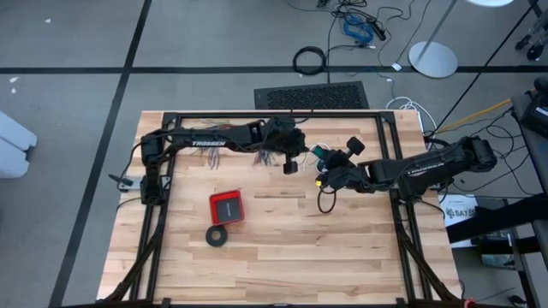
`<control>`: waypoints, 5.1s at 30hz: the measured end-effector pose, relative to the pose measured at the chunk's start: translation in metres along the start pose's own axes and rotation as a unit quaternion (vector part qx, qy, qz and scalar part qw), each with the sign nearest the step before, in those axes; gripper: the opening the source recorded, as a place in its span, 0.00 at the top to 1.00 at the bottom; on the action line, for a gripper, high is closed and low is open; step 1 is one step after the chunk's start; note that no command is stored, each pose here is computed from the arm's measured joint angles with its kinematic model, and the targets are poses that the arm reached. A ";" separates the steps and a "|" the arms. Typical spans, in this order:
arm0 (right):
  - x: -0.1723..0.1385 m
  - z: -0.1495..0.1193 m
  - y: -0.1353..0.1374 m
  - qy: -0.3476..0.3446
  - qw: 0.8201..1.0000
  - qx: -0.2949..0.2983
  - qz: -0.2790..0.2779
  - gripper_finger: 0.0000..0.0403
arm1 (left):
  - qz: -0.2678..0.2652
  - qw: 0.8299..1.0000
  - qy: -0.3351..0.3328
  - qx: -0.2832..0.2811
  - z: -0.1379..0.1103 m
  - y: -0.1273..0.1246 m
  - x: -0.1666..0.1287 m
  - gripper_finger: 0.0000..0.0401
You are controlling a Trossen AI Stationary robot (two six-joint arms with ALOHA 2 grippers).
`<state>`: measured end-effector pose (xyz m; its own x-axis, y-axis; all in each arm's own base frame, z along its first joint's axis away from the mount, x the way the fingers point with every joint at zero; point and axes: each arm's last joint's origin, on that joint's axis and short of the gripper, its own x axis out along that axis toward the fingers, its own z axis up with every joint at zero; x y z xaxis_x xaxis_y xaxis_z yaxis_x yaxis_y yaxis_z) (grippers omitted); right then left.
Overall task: Coil cords
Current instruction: Coil the green wire onto the spool
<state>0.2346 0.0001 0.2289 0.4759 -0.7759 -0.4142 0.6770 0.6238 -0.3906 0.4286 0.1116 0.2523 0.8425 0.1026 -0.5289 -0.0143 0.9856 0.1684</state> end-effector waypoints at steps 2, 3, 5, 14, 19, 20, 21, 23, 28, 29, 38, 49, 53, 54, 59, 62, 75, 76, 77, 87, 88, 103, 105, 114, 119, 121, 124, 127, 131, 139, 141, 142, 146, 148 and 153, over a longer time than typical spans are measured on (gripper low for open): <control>0.002 0.000 0.000 -0.003 1.000 -0.001 -0.018 1.00 | -0.001 1.000 0.001 0.000 0.003 -0.003 -0.001 1.00; 0.003 0.000 0.000 -0.005 1.000 0.001 -0.027 1.00 | -0.001 1.000 0.002 0.001 0.004 -0.004 -0.001 1.00; 0.005 0.001 -0.001 -0.006 0.999 0.003 -0.036 1.00 | 0.000 1.000 0.004 0.003 0.005 -0.007 -0.001 1.00; 0.005 0.009 -0.001 -0.036 0.998 0.023 -0.053 1.00 | -0.002 1.000 -0.011 0.003 0.010 -0.015 0.000 1.00; 0.008 0.008 0.001 -0.035 0.997 0.022 -0.059 1.00 | -0.001 0.999 -0.031 -0.014 0.014 -0.015 0.000 1.00; 0.009 0.008 0.003 -0.035 0.997 0.023 -0.059 1.00 | 0.000 0.999 -0.036 -0.016 0.015 -0.014 0.000 1.00; 0.010 0.008 0.005 -0.035 0.997 0.023 -0.058 1.00 | 0.000 0.999 -0.040 -0.015 0.016 -0.015 0.000 1.00; 0.014 0.007 0.010 -0.036 0.997 0.024 -0.060 1.00 | 0.000 0.999 -0.043 -0.015 0.016 -0.015 0.000 0.99; 0.021 0.005 0.016 -0.033 0.997 0.024 -0.062 1.00 | -0.009 0.998 -0.049 -0.027 0.017 -0.015 0.000 0.99; 0.022 0.005 0.016 -0.033 0.997 0.026 -0.061 1.00 | -0.010 0.998 -0.049 -0.027 0.017 -0.016 0.000 0.99; 0.024 0.015 0.015 -0.059 0.995 0.062 -0.059 1.00 | -0.014 0.998 -0.050 -0.019 0.021 -0.029 0.001 0.99; 0.021 0.021 0.011 -0.081 0.986 0.133 -0.056 1.00 | 0.002 0.999 -0.048 0.002 0.022 -0.035 0.002 0.87; 0.016 0.025 0.008 -0.090 0.984 0.143 -0.050 1.00 | 0.004 0.999 -0.043 0.026 0.022 -0.038 0.001 0.81; 0.013 0.027 0.006 -0.096 0.983 0.150 -0.047 1.00 | 0.002 0.999 -0.039 0.031 0.022 -0.039 0.001 0.80; -0.001 0.034 -0.003 -0.114 0.980 0.159 -0.035 1.00 | 0.009 0.999 -0.034 0.027 0.021 -0.041 0.001 0.78; -0.010 0.038 -0.009 -0.126 0.978 0.166 -0.027 1.00 | 0.022 0.999 -0.034 0.027 0.022 -0.042 0.001 0.79; -0.055 0.046 -0.026 -0.177 0.964 0.192 0.041 1.00 | 0.030 0.996 -0.051 0.060 0.029 -0.055 0.001 0.79; -0.059 0.047 -0.027 -0.183 0.962 0.200 0.047 1.00 | 0.028 0.996 -0.057 0.061 0.030 -0.056 0.001 0.79; -0.061 0.048 -0.028 -0.187 0.960 0.205 0.051 1.00 | 0.028 0.996 -0.064 0.061 0.031 -0.057 0.001 0.79; -0.064 0.049 -0.030 -0.190 0.955 0.224 0.044 1.00 | 0.010 0.987 -0.156 0.045 0.052 -0.078 -0.003 0.79; -0.065 0.049 -0.030 -0.192 0.954 0.225 0.042 1.00 | 0.007 0.987 -0.157 0.040 0.052 -0.080 -0.003 0.79; -0.068 0.056 -0.033 -0.213 0.950 0.223 0.042 1.00 | 0.038 0.947 -0.320 0.011 0.010 -0.094 -0.001 0.79; -0.068 0.056 -0.033 -0.214 0.950 0.223 0.043 1.00 | 0.039 0.939 -0.342 0.007 0.004 -0.093 -0.003 0.79; -0.070 0.060 -0.035 -0.227 0.944 0.234 0.044 1.00 | 0.006 0.928 -0.373 0.001 -0.006 -0.084 -0.006 0.79; -0.070 0.060 -0.034 -0.227 0.944 0.234 0.044 1.00 | -0.007 0.927 -0.375 0.005 -0.006 -0.084 -0.006 0.79; -0.070 0.060 -0.034 -0.227 0.944 0.235 0.044 1.00 | -0.011 0.927 -0.375 0.000 -0.006 -0.084 -0.006 0.79; -0.070 0.060 -0.034 -0.227 0.944 0.236 0.044 1.00 | -0.021 0.926 -0.378 -0.002 -0.006 -0.083 -0.006 0.79; -0.070 0.060 -0.034 -0.227 0.944 0.236 0.045 1.00 | -0.040 0.921 -0.387 -0.011 -0.004 -0.084 -0.007 0.79; -0.070 0.060 -0.034 -0.227 0.942 0.244 0.047 1.00 | -0.016 0.923 -0.379 -0.059 -0.006 -0.080 -0.004 0.79; -0.066 0.062 -0.026 -0.233 0.938 0.249 0.061 1.00 | -0.032 0.921 -0.380 -0.078 -0.014 -0.077 0.004 0.79; -0.065 0.062 -0.024 -0.232 0.939 0.247 0.061 1.00 | -0.033 0.922 -0.379 -0.078 -0.014 -0.077 0.005 0.79; -0.065 0.062 -0.023 -0.232 0.939 0.245 0.061 1.00 | -0.033 0.921 -0.380 -0.077 -0.014 -0.077 0.005 0.79; -0.065 0.062 -0.023 -0.231 0.940 0.244 0.060 1.00 | -0.036 0.921 -0.380 -0.076 -0.014 -0.077 0.005 0.83; -0.065 0.062 -0.023 -0.231 0.940 0.244 0.060 1.00 | -0.028 0.922 -0.378 -0.079 -0.014 -0.076 0.005 0.83; -0.065 0.062 -0.023 -0.232 0.940 0.243 0.060 1.00 | -0.009 0.926 -0.368 -0.089 -0.016 -0.075 0.006 0.84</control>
<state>0.2234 0.0305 0.3157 0.6827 -0.7305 0.0157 0.7255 0.6802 0.1042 0.4265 0.0402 0.2231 0.9812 0.0309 0.1904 -0.0298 0.9995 -0.0083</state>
